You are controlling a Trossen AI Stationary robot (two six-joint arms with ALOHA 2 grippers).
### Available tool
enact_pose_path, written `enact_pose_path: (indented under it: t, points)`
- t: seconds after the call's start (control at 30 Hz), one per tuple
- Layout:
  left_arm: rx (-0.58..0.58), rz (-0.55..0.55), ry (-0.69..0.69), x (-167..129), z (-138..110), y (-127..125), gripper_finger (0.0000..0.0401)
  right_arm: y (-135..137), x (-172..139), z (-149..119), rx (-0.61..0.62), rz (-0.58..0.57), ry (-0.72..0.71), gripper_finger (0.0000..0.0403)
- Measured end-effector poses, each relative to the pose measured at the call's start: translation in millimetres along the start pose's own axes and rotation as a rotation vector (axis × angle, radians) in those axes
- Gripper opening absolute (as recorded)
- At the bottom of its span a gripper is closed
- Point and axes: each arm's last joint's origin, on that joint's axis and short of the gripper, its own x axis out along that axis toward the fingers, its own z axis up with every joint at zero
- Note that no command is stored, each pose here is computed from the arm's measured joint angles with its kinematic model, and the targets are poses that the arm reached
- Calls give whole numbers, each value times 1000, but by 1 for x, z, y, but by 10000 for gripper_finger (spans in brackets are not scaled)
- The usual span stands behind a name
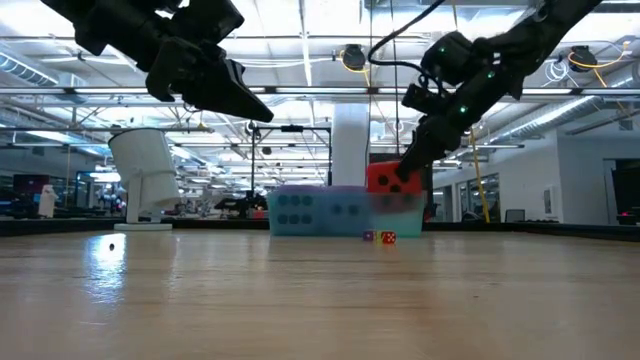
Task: Pick & Place Dice
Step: Put the large red dice into the green container
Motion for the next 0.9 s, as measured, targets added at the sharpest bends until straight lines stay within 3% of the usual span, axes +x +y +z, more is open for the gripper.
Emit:
enact_pose_path:
  t: [0.27, 0.5, 0.9]
  points:
    - [-2, -1, 6, 0, -1, 0, 8, -5, 7, -7, 42, 35, 16, 359]
    - [-2, -10, 8, 0, -1, 0, 3, -5, 7, -9, 66, 29, 32, 395]
    - [-21, -63, -33, 1, 1, 1, 9, -3, 6, -5, -3, 29, -2, 399]
